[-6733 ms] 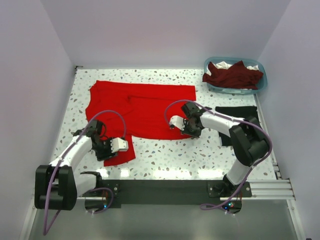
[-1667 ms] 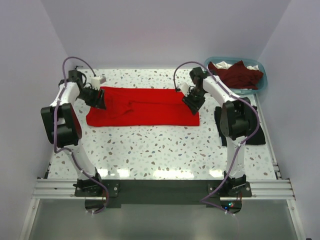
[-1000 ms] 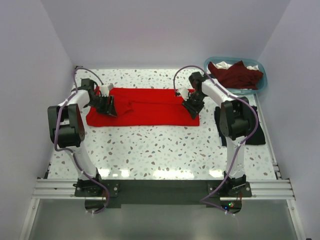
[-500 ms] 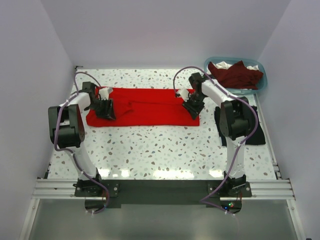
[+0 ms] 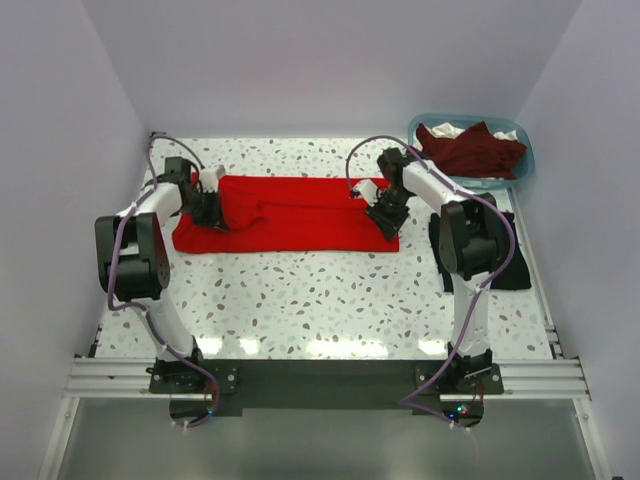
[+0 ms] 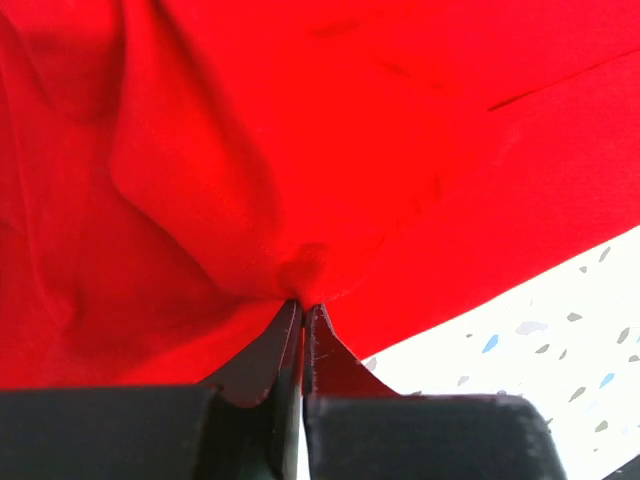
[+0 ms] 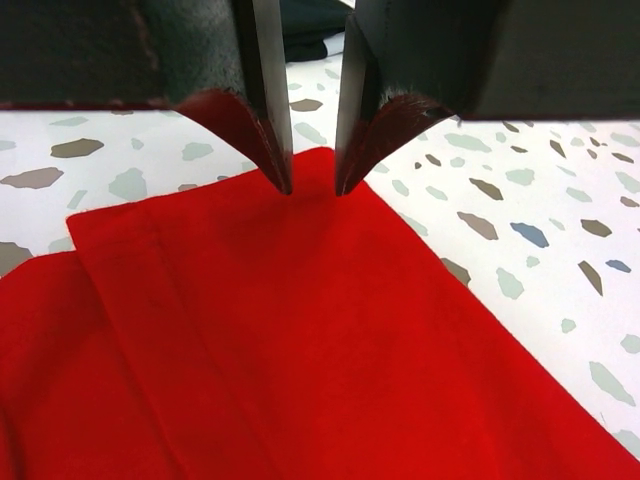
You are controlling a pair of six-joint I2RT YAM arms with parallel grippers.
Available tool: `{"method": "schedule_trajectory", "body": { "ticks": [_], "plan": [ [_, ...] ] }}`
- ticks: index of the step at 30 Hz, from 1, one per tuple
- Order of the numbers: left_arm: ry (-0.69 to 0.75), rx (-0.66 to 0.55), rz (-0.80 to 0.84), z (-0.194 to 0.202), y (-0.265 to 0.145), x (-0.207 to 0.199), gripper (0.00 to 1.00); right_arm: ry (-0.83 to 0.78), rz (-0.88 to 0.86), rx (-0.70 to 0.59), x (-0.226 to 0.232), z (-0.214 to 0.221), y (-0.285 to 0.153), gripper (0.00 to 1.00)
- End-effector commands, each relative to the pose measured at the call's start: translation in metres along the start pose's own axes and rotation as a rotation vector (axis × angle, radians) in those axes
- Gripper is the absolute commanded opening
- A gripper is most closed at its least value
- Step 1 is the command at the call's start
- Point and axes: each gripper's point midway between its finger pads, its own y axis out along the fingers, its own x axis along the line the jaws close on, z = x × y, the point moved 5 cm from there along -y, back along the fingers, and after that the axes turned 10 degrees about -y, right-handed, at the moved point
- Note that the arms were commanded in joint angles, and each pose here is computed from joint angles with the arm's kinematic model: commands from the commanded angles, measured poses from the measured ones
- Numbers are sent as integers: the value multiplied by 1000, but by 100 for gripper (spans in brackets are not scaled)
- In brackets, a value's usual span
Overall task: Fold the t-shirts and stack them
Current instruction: Fold the tshirt
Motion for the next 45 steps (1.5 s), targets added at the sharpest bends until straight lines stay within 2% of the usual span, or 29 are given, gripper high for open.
{"method": "schedule_trajectory", "body": {
  "ticks": [1, 8, 13, 17, 18, 19, 23, 25, 28, 32, 35, 40, 45],
  "plan": [
    [100, -109, 51, -32, -19, -25, 0, -24, 7, 3, -1, -1, 2, 27],
    [267, -174, 135, -76, -1, -71, 0, -26, -3, 1, 0, -2, 2, 26],
    [350, -193, 159, -104, 22, -88, 0, -22, -9, -4, 3, -1, -2, 25],
    [433, -197, 177, -117, 38, -104, 18, -24, -18, 0, 6, 1, -3, 25],
    [460, -206, 181, -119, 39, -107, 27, -23, -19, -1, 6, 1, -2, 25],
    [476, -209, 183, -121, 39, -108, 31, -25, -21, -3, 7, 0, -3, 25],
    [545, -255, 219, -123, 11, -125, 48, -27, -9, -18, 5, -5, -7, 25],
    [557, -286, 233, -115, -10, -129, 50, -30, -8, -25, 5, -8, -8, 25],
    [499, -315, 202, -104, -29, -116, 49, -40, -11, -40, 5, -15, -8, 25],
    [354, -207, 132, -69, -33, -87, 42, -55, -5, -41, 2, -23, -1, 25],
    [270, -130, 47, -35, -34, -63, 42, -66, 18, -33, -6, -27, 5, 25],
    [165, -30, -96, 7, -31, -27, 44, -122, 42, 69, -10, -23, 29, 24],
    [100, 46, -239, 25, -19, 0, 42, -209, 15, 172, 16, -9, 44, 22]
  ]
}}
